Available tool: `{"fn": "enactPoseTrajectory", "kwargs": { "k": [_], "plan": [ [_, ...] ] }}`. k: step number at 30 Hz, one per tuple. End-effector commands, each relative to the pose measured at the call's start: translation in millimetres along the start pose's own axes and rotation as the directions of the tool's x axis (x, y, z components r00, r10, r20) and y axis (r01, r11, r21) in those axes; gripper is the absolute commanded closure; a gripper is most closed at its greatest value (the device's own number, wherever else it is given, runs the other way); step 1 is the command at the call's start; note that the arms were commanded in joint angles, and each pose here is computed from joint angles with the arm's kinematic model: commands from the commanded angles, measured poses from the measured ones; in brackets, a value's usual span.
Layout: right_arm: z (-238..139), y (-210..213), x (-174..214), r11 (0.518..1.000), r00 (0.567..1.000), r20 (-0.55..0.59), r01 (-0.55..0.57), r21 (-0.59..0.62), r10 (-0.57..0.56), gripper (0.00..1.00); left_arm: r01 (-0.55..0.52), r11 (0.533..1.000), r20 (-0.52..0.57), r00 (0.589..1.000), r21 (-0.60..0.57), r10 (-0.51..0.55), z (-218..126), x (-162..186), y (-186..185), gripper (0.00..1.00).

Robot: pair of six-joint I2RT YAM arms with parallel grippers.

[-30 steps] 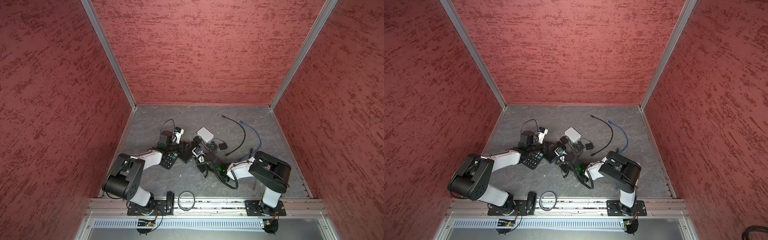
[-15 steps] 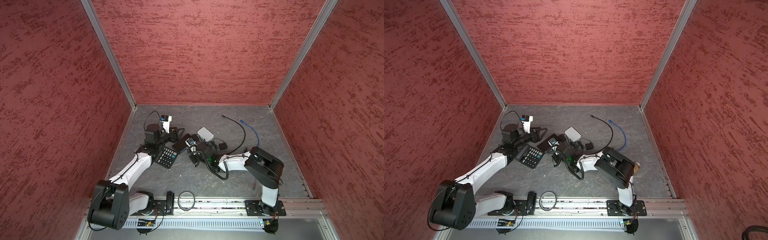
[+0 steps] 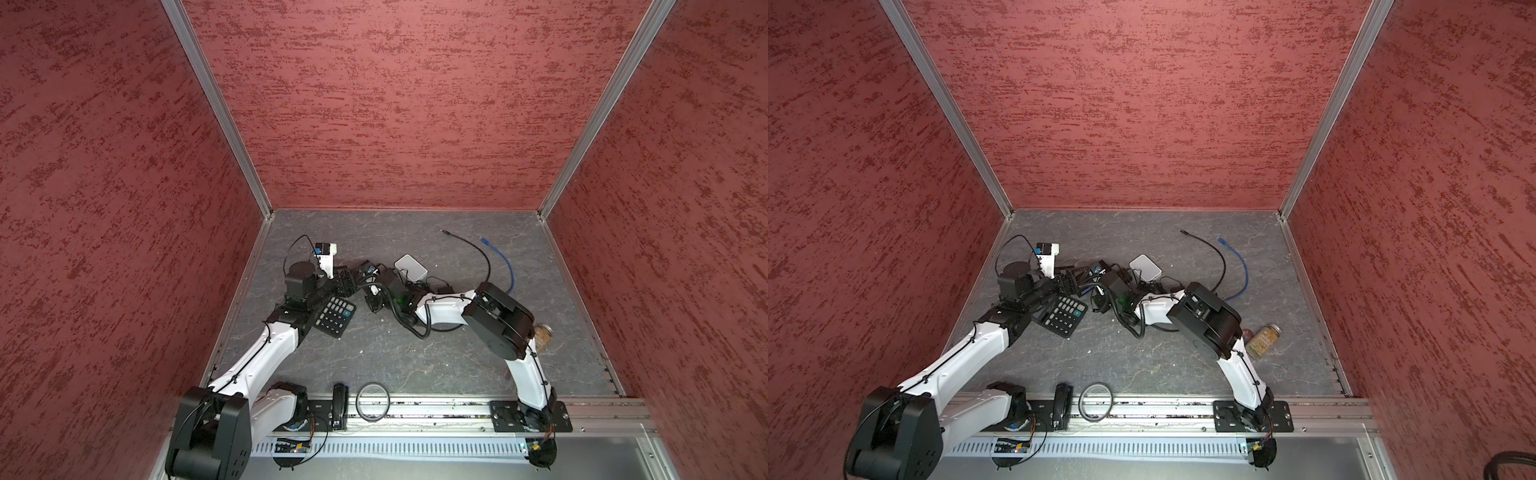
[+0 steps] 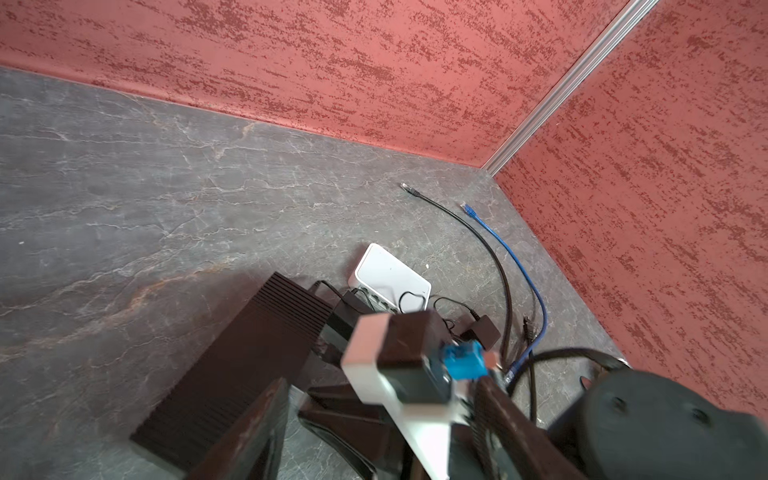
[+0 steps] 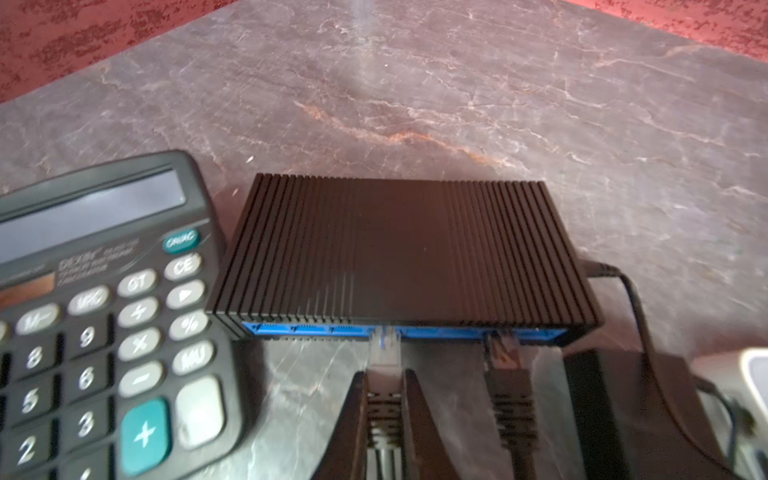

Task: Insert the plug into the switch port

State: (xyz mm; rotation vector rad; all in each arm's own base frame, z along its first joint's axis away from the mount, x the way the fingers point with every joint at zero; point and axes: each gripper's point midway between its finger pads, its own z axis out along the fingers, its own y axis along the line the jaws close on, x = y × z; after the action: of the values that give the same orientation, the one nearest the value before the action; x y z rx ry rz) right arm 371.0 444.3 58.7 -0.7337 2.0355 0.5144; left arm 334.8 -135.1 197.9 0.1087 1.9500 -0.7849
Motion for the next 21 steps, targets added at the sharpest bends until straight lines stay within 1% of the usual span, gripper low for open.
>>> {"fn": "enactPoseTrajectory", "kwargs": {
  "k": [1,3,9,14,17,20,21],
  "plan": [
    [8,2,-24,0.998,0.998,0.04,-0.05,-0.025,0.051,0.89,0.031,0.999,-0.011,0.999,0.009,-0.031,-2,2,-3,0.28],
    [15,0,-17,0.998,0.998,0.012,-0.054,-0.018,0.054,0.88,0.031,0.999,-0.028,0.999,0.028,-0.03,-3,4,-7,0.27],
    [28,-10,0,0.997,0.997,-0.038,-0.074,0.018,0.074,0.85,0.045,0.999,-0.045,0.998,0.03,-0.043,-3,11,-7,0.26],
    [28,-11,11,0.998,0.994,-0.083,-0.064,0.023,0.066,0.82,0.049,0.999,-0.054,0.997,0.012,-0.048,-5,14,-5,0.24],
    [25,-9,19,0.998,0.991,-0.115,-0.063,0.007,0.063,0.79,0.051,0.998,-0.058,0.997,0.025,-0.05,-5,15,-7,0.19],
    [19,-4,22,0.998,0.99,-0.127,-0.065,-0.021,0.062,0.69,0.048,0.998,-0.053,0.998,0.034,-0.046,-5,16,-8,0.14],
    [16,-4,22,0.997,0.99,-0.128,-0.069,-0.027,0.065,0.67,0.047,0.998,-0.047,0.998,0.035,-0.045,-5,16,-8,0.1]
  ]
}}
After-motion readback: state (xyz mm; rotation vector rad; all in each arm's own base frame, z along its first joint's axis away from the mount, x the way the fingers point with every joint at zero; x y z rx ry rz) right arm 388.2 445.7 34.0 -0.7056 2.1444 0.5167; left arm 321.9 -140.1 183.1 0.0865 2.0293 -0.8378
